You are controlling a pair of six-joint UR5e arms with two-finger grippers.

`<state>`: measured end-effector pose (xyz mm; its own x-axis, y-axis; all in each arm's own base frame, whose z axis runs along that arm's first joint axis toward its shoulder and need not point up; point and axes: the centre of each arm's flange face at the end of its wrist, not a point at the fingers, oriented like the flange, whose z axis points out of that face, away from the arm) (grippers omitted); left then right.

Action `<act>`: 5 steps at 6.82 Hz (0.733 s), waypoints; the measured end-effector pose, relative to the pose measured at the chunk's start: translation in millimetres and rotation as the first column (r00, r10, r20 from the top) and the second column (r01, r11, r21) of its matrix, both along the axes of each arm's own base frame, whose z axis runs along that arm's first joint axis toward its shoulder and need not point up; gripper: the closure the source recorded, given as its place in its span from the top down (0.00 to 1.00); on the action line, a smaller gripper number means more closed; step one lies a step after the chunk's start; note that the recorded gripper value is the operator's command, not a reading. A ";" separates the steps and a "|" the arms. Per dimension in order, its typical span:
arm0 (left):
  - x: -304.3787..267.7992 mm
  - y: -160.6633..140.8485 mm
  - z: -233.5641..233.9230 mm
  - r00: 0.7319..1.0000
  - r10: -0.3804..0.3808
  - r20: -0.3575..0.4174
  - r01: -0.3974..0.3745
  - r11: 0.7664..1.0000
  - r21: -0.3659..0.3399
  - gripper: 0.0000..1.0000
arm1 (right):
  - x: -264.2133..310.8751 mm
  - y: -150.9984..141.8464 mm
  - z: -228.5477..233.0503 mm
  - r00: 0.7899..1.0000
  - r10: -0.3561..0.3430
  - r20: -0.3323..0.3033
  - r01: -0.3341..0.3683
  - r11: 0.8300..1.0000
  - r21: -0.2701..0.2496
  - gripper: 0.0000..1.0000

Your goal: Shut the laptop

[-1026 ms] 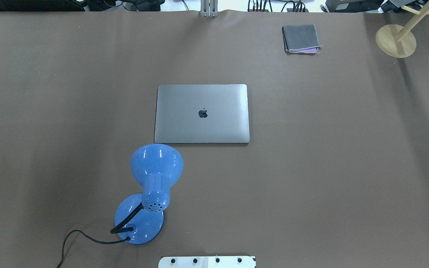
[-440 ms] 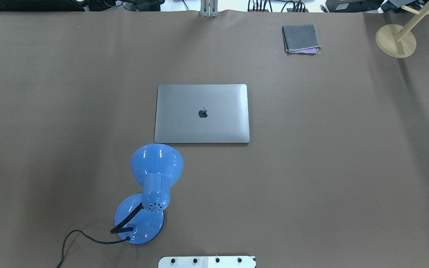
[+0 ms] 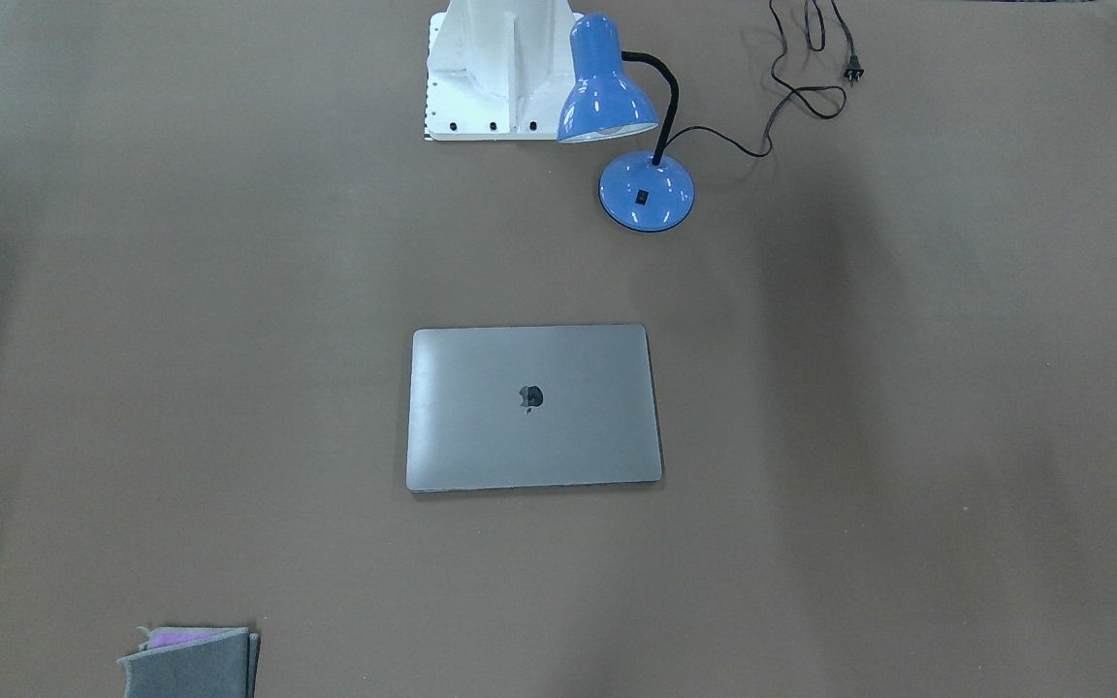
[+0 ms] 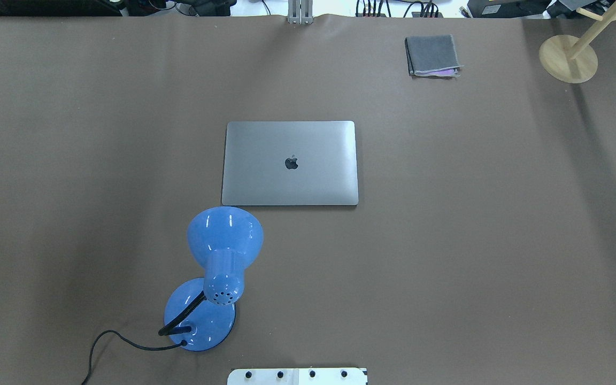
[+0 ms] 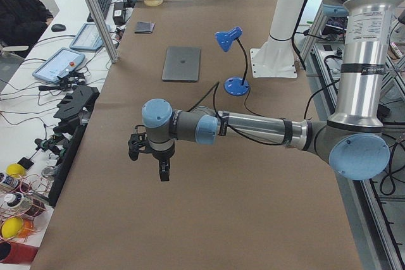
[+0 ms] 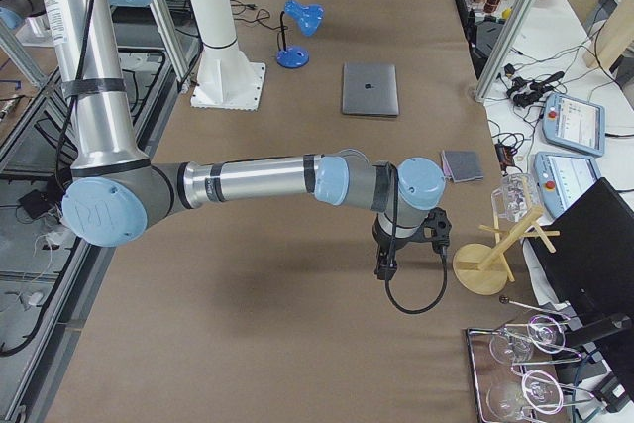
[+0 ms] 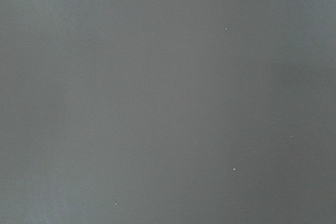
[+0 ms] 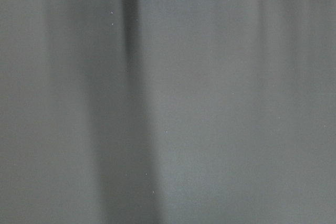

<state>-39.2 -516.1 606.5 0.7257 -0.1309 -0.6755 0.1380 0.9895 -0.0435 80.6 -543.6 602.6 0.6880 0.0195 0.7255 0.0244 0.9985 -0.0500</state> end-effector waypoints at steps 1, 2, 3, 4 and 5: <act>-0.2 0.0 0.5 1.000 0.000 0.000 0.000 1.000 -0.001 0.99 | 0.0 0.1 0.0 1.000 0.000 0.000 0.000 1.000 0.000 1.00; -0.2 -0.3 0.4 1.000 -0.001 0.001 0.001 1.000 -0.001 0.99 | 0.0 0.6 0.6 1.000 0.000 0.000 0.000 1.000 -0.001 1.00; -0.3 -0.5 0.0 1.000 -0.001 0.001 0.001 1.000 -0.001 0.99 | 0.2 1.3 1.2 1.000 0.000 0.000 0.000 1.000 -0.001 1.00; -0.2 -0.5 0.0 1.000 -0.001 0.001 0.001 1.000 -0.001 0.99 | 0.3 2.1 2.0 1.000 0.000 0.000 0.000 1.000 -0.002 1.00; -0.1 -0.6 0.1 1.000 -0.001 0.001 0.001 1.000 -0.001 0.99 | 0.5 3.2 3.0 1.000 0.000 0.001 0.000 1.000 -0.004 1.00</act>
<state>-39.2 -516.6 606.7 0.7262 -0.1326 -0.6746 0.1394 0.9892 -0.0444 81.1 -540.4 605.6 0.6876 0.0223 0.7258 0.0243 0.9983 -0.0536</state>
